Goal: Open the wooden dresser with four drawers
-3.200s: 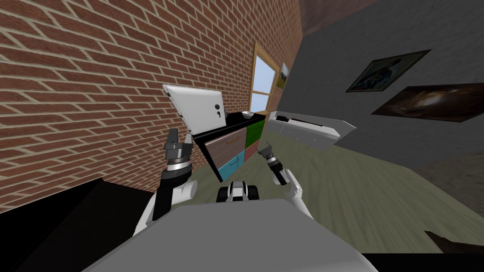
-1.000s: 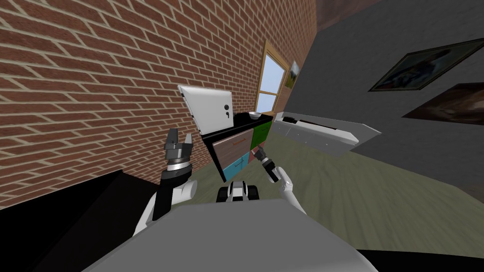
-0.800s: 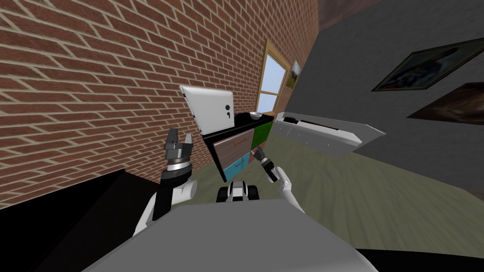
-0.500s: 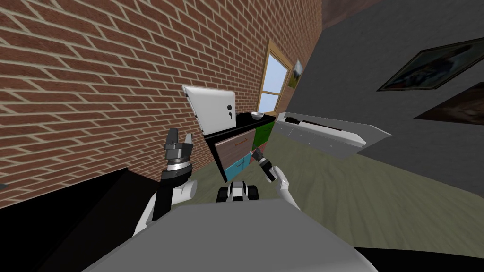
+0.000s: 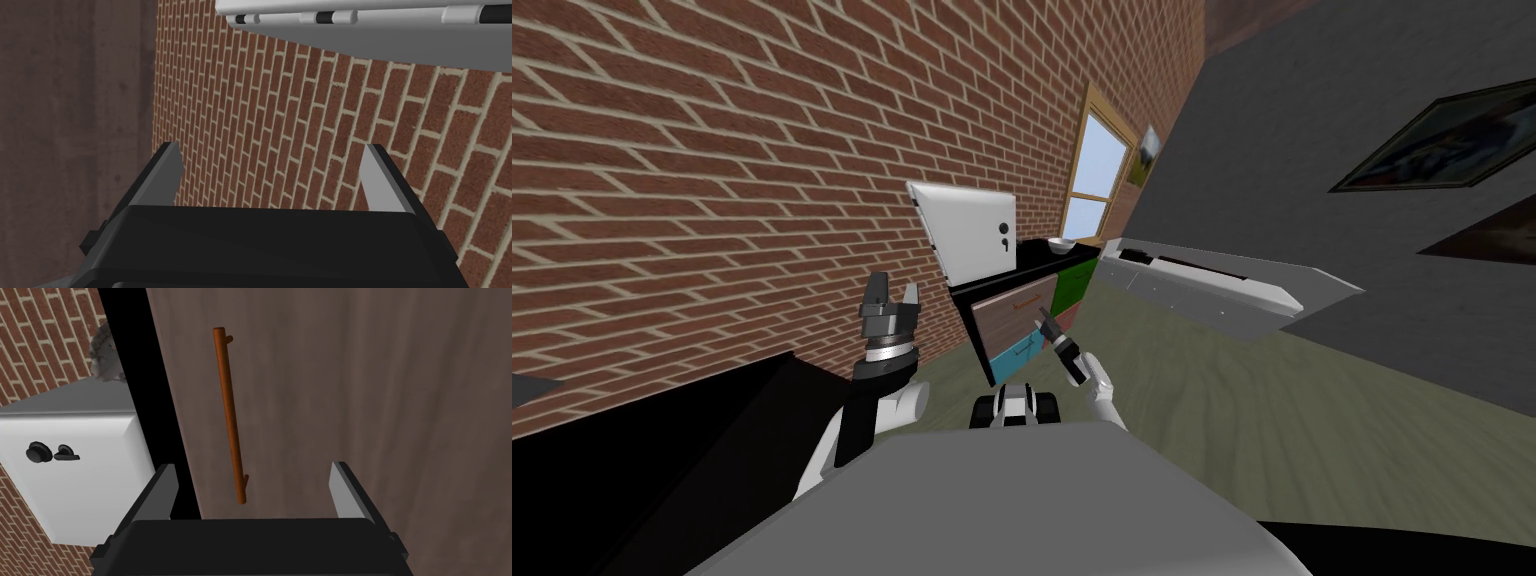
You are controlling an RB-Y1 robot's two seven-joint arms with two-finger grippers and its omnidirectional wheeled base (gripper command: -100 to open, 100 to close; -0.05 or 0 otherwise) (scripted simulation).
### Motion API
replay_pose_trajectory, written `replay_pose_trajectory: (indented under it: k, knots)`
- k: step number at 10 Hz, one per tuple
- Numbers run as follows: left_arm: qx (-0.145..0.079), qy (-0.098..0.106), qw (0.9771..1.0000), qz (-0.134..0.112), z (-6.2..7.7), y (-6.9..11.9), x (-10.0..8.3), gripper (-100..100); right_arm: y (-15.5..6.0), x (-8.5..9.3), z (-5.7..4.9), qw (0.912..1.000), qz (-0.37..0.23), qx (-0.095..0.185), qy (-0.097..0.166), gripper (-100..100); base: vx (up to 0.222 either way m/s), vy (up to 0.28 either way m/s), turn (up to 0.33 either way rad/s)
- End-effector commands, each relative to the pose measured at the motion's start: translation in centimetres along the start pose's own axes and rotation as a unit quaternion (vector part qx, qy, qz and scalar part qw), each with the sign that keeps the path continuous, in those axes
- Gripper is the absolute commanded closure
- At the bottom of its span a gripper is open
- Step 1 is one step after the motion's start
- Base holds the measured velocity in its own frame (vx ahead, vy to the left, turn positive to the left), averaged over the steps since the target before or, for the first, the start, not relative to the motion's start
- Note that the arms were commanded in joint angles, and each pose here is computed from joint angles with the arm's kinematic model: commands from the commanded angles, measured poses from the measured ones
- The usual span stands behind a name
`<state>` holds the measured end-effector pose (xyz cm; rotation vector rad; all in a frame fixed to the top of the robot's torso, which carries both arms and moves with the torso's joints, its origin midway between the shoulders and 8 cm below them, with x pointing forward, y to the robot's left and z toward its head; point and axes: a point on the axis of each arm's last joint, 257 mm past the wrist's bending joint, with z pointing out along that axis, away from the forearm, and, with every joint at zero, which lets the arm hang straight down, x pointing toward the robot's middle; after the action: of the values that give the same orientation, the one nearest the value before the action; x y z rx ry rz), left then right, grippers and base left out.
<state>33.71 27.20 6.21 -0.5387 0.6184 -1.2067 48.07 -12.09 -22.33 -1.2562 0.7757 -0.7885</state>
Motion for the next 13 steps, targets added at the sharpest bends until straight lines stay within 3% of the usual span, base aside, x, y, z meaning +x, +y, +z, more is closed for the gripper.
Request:
replay_pose_trajectory:
  k: [1,4,6,7,9,10,11,13]
  knots:
    - [0.000,0.000,1.0000,0.000,0.0,0.0,0.0,0,0.3,-1.6,1.0,0.9998,-0.016,0.005,-0.005,-100,0.014,0.018,0.031]
    - [0.000,0.000,1.0000,0.000,0.0,0.0,0.0,0,0.0,-4.5,2.9,0.9997,-0.009,0.024,-0.007,-100,0.018,0.021,0.040]
    - [0.000,0.000,1.0000,0.000,0.0,0.0,0.0,0,-0.3,-5.2,3.4,0.9995,-0.001,0.031,-0.005,-100,0.005,0.006,0.003]
    - [0.000,0.000,1.0000,0.000,0.0,0.0,0.0,0,-0.2,-4.9,3.1,0.9996,-0.003,0.028,-0.006,-100,0.000,0.000,0.000]
    - [0.000,0.000,1.0000,0.000,0.0,0.0,0.0,0,-1.1,-3.4,3.9,0.9995,-0.006,0.029,0.008,-100,0.015,0.031,0.131]
    - [0.000,0.000,1.0000,0.000,0.0,0.0,0.0,0,-0.9,-3.9,3.7,0.9995,-0.006,0.029,0.004,-100,0.010,0.014,0.020]
    - [0.000,0.000,1.0000,0.000,0.0,0.0,0.0,0,-0.2,-4.9,3.1,0.9996,-0.003,0.028,-0.006,100,-0.010,-0.020,-0.203]
    - [0.000,0.000,1.0000,0.000,0.0,0.0,0.0,0,-0.6,-4.6,3.7,0.9996,-0.004,0.029,-0.003,100,-0.038,-0.026,-0.020]
